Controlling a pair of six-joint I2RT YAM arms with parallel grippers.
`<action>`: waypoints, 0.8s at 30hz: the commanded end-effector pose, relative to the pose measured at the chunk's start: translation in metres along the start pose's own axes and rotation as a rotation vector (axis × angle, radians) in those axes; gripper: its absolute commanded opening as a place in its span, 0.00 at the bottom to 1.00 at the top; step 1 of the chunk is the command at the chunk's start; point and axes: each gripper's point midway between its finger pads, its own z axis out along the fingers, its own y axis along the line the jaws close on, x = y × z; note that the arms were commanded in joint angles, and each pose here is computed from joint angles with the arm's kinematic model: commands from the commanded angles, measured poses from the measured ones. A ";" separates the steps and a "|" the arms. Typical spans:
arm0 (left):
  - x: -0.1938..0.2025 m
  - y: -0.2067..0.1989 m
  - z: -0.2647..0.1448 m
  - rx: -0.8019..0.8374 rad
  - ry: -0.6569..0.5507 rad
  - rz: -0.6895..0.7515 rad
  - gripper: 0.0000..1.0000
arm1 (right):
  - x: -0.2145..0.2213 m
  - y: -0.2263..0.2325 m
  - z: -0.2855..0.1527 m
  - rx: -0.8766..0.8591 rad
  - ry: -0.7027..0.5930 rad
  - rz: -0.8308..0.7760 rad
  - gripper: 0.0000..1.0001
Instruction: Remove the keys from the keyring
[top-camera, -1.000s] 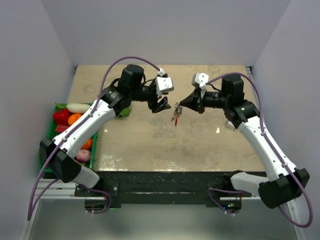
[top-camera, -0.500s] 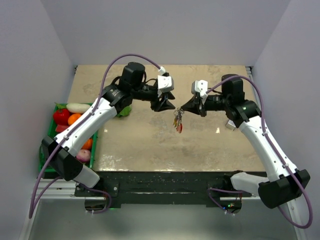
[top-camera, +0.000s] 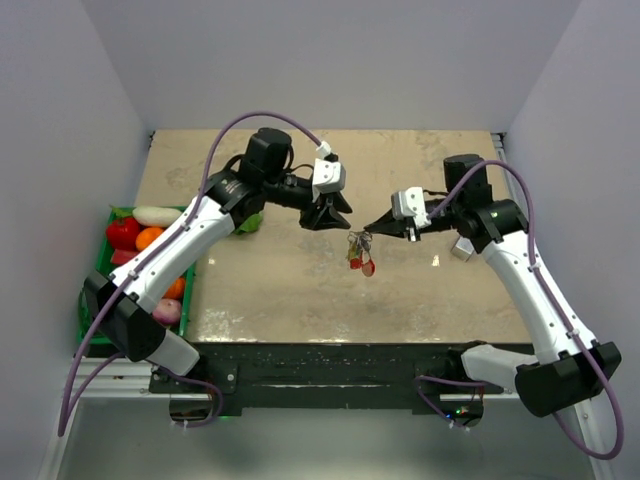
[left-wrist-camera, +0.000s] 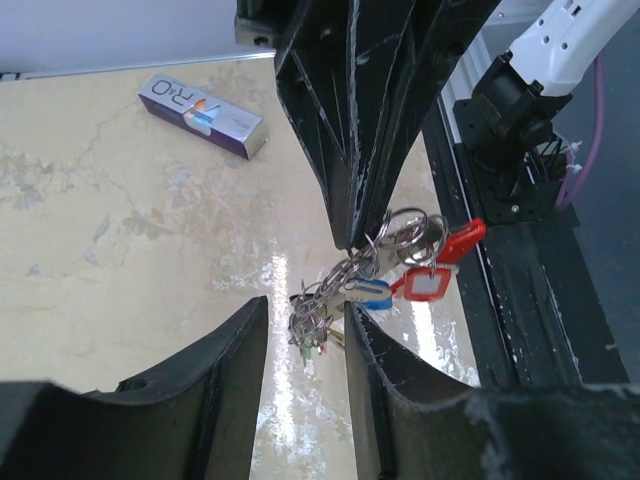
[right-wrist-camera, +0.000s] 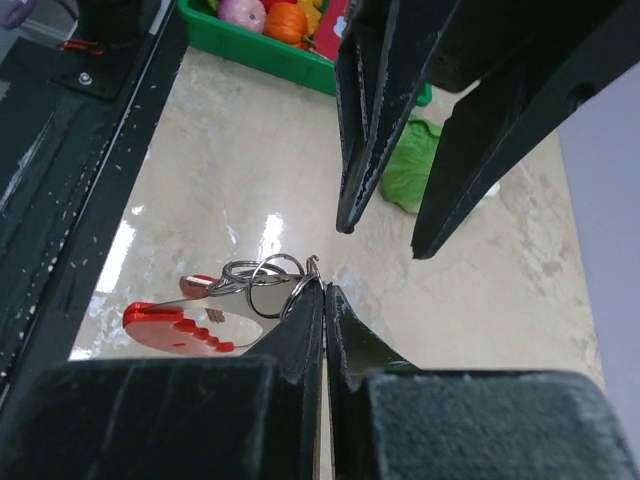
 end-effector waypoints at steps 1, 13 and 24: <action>-0.005 -0.017 -0.009 0.044 -0.014 0.048 0.41 | -0.036 0.014 -0.009 -0.067 -0.097 -0.249 0.00; 0.002 -0.034 -0.003 0.124 -0.019 0.046 0.37 | -0.047 0.020 -0.015 -0.072 -0.138 -0.239 0.00; -0.006 -0.042 0.015 0.180 -0.051 -0.016 0.29 | -0.046 0.020 -0.016 -0.070 -0.146 -0.234 0.00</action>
